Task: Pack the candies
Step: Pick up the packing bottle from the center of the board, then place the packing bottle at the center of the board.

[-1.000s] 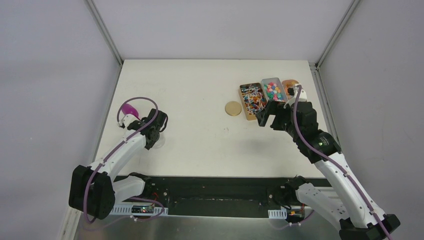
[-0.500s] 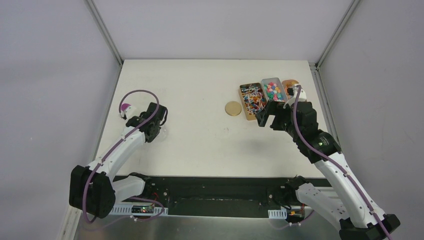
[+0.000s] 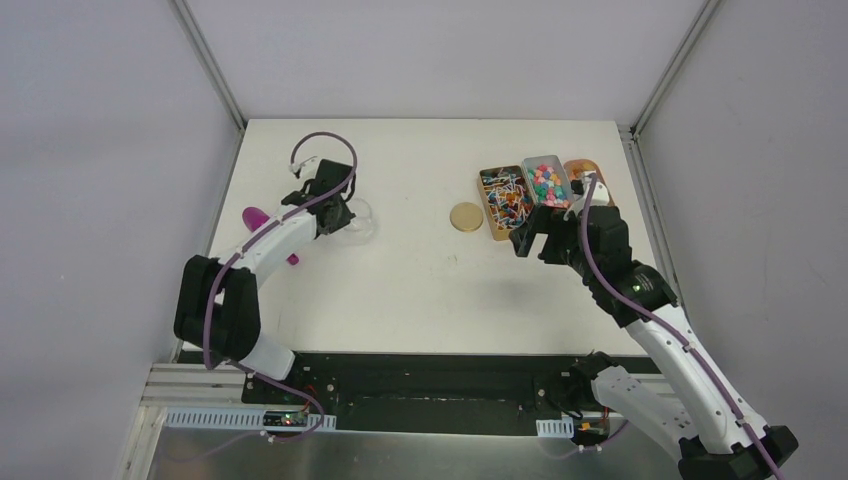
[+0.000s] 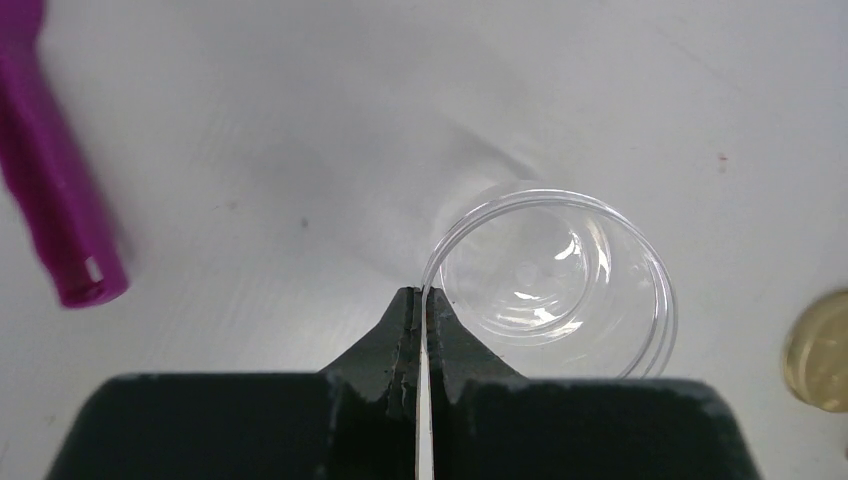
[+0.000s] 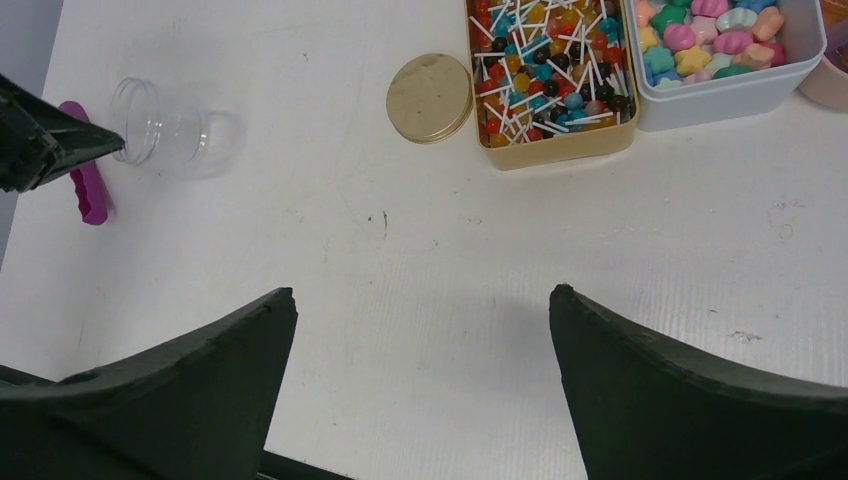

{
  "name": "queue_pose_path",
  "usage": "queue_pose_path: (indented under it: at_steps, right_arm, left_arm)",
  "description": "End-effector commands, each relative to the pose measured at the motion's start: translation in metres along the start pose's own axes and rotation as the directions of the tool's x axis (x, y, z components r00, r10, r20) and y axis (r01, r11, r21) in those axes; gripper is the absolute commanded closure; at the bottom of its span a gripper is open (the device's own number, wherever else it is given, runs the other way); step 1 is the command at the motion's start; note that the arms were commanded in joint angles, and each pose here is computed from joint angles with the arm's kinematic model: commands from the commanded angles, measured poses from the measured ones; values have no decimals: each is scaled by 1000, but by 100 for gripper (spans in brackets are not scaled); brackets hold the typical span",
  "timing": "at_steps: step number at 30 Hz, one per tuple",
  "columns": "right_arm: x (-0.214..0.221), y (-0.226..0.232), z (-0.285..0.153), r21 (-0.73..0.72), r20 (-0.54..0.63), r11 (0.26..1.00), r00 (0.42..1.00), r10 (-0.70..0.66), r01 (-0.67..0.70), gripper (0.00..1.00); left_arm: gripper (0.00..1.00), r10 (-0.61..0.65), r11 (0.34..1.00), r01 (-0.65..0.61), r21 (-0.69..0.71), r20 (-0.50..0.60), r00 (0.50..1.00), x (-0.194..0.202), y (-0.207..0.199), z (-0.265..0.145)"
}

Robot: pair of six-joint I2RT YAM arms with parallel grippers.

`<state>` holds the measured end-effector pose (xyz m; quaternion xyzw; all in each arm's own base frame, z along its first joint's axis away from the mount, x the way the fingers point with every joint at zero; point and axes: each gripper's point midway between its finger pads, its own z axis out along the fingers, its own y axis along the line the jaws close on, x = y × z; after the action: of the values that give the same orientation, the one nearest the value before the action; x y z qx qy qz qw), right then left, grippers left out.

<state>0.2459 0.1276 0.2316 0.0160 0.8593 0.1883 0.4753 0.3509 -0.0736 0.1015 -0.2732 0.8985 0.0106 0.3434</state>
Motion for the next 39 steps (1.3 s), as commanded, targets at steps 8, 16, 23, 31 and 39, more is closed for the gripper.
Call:
queue_pose_path:
  at_steps: [8,16,23,31,39]
  right_arm:
    - [-10,9,-3,-44,34,999,999,29,-28,0]
    - [-10,8,-5,-38,40,999,999,29,-27,0]
    - [-10,7,-9,-36,42,999,999,25,-23,0]
    - [-14,10,-13,-50,52,998,998,28,-25,0]
    - [-16,12,-17,-59,54,998,998,27,-24,0]
  left_arm:
    - [100,180,939,-188,288,52,982,-19,-122,5]
    - [100,254,922,-270,277,92,963,-13,-166,16]
    - [96,280,921,-288,262,68,957,-2,-173,27]
    - [69,281,914,-285,288,59,958,1,-179,23]
    - [22,259,918,-281,281,114,959,-25,-175,-3]
